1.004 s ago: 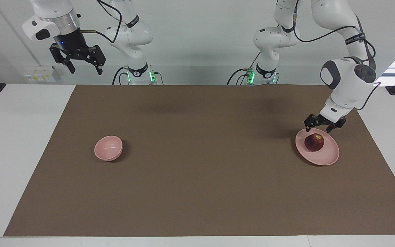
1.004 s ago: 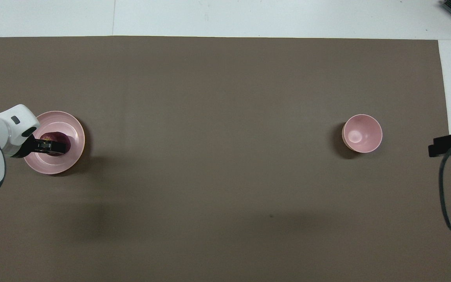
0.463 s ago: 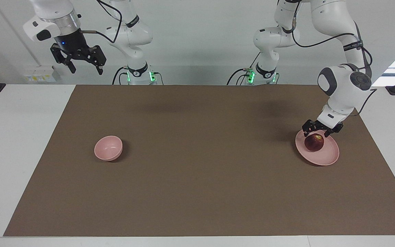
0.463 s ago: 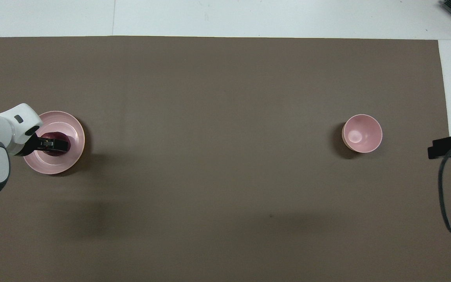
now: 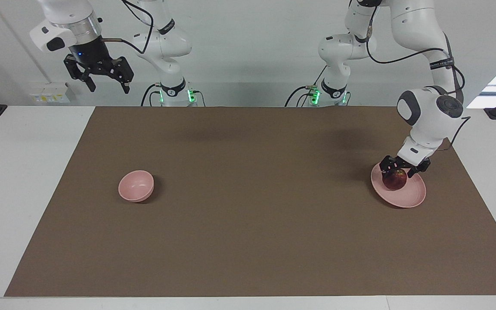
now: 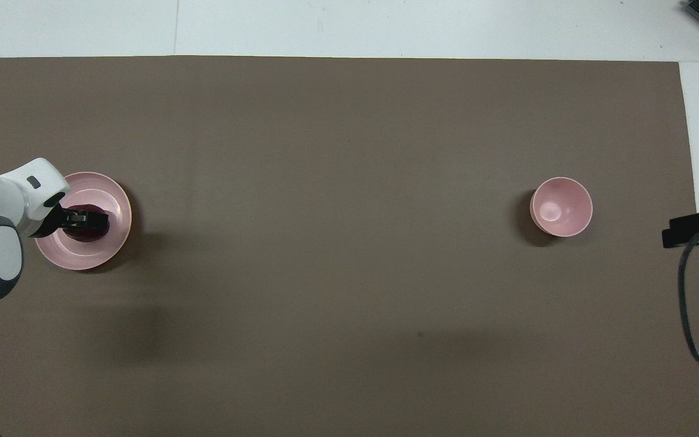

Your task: Move apple from plate to bowl

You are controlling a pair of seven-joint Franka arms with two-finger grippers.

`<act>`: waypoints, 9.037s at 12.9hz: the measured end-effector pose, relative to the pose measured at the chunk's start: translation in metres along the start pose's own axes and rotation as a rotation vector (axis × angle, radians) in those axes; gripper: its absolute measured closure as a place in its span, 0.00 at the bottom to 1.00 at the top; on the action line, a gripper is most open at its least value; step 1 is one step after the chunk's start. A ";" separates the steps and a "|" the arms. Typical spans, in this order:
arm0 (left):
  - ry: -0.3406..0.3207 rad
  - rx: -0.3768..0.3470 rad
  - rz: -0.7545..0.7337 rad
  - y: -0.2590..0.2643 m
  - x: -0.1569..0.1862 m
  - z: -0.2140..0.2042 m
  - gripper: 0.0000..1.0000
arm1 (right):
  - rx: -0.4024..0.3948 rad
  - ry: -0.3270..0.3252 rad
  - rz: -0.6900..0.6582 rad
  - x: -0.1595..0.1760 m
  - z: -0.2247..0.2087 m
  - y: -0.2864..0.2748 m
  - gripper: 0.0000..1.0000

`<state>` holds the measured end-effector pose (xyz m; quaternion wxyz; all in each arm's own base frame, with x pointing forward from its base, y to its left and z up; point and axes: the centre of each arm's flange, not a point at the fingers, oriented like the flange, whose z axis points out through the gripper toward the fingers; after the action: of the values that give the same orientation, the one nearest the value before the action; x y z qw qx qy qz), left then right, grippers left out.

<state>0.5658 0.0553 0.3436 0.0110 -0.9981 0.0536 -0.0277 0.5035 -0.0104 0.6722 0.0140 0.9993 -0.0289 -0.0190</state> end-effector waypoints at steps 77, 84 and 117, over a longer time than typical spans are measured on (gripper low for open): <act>-0.096 -1.155 -0.335 0.390 0.024 -0.225 0.27 | 0.877 -0.469 1.166 0.049 0.095 -0.235 0.22; -0.114 -1.162 -0.376 0.389 0.026 -0.233 0.00 | 0.876 -0.470 1.167 0.050 0.095 -0.235 0.22; -0.037 -0.029 -0.047 0.175 0.040 -0.219 0.00 | 0.023 0.015 0.107 0.121 0.263 -0.001 0.22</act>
<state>0.5741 -0.1266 0.5605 -0.0031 -0.9995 0.0304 -0.0089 0.6141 -0.0234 0.4054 0.0036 0.9965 -0.0823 -0.0104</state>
